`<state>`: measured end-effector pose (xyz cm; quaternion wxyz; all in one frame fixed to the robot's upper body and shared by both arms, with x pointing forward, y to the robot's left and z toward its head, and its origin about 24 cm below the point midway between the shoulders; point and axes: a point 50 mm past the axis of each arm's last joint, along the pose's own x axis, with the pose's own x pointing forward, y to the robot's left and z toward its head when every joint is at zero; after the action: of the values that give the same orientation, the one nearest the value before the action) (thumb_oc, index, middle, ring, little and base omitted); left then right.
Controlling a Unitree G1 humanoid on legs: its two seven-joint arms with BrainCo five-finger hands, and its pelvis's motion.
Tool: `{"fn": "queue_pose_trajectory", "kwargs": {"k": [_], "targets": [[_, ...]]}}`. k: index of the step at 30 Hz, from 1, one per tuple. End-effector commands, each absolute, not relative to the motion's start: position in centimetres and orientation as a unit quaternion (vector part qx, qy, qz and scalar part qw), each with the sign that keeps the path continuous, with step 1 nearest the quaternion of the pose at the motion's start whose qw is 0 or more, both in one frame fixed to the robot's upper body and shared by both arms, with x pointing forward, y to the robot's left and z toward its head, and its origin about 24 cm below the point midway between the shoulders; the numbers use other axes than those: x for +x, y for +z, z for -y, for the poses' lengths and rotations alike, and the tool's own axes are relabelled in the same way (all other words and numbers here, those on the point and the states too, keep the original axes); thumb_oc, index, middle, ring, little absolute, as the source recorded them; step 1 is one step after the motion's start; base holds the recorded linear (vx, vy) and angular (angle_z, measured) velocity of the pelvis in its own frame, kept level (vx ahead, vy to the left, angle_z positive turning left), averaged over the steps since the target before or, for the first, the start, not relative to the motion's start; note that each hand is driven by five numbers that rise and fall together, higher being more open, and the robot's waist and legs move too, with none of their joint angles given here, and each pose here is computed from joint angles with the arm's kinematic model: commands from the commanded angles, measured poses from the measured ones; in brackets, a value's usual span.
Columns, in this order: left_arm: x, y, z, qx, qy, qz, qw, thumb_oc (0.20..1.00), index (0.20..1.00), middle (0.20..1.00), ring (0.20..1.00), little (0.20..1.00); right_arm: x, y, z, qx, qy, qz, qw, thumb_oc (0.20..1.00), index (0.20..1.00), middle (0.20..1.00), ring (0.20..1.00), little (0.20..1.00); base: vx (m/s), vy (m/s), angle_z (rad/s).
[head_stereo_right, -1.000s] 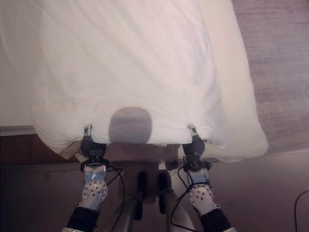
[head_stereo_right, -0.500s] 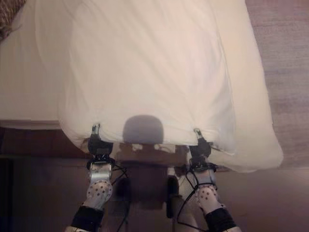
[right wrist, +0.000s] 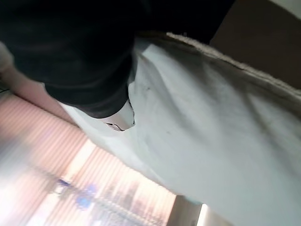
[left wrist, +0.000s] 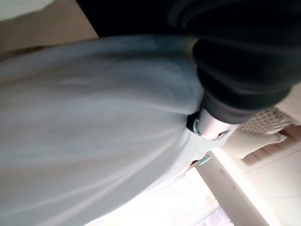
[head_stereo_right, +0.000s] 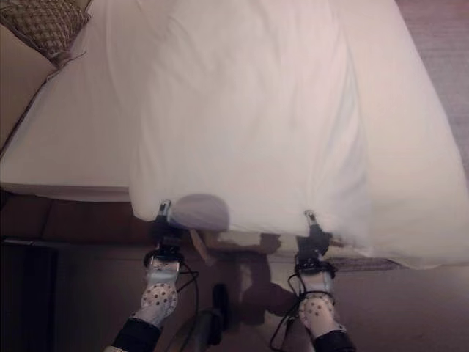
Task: Make the bed
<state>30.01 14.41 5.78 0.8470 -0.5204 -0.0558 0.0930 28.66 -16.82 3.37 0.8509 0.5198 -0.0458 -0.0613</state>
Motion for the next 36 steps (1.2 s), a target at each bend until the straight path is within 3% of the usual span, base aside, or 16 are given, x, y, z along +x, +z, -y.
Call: {"fn": "queue_pose_trajectory", "kwargs": {"k": [1,15,23,29,36], "targets": [[28.9,8.2,-18.6,-0.484,0.123,0.155,0.852,0.200,0.200,0.200,0.200,0.200,28.1,3.9,18.6,0.512,-0.069,0.093,0.851,0.200,0.200,0.200,0.200,0.200,0.03,0.174,-0.20],[28.6,6.7,-15.7,-0.511,0.117,0.102,0.845,0.200,0.200,0.200,0.200,0.200,26.9,3.1,21.6,0.484,-0.099,0.091,0.865,0.200,0.200,0.200,0.200,0.200,0.00,-0.005,0.14],[28.1,7.2,-18.5,-0.489,0.171,0.139,0.844,0.200,0.200,0.200,0.200,0.200,27.7,3.2,20.8,0.482,-0.095,0.083,0.867,0.200,0.200,0.200,0.200,0.200,0.05,0.065,-0.16],[28.0,7.0,-20.4,-0.481,0.219,0.153,0.835,0.200,0.200,0.200,0.200,0.200,27.7,2.9,21.4,0.482,-0.118,0.081,0.864,0.200,0.200,0.200,0.200,0.200,0.09,0.412,-0.22],[28.3,5.6,-19.7,-0.444,0.230,0.114,0.858,0.200,0.200,0.200,0.200,0.200,28.2,1.9,21.0,0.472,-0.129,0.050,0.871,0.200,0.200,0.200,0.200,0.200,0.12,0.662,0.04]]}}
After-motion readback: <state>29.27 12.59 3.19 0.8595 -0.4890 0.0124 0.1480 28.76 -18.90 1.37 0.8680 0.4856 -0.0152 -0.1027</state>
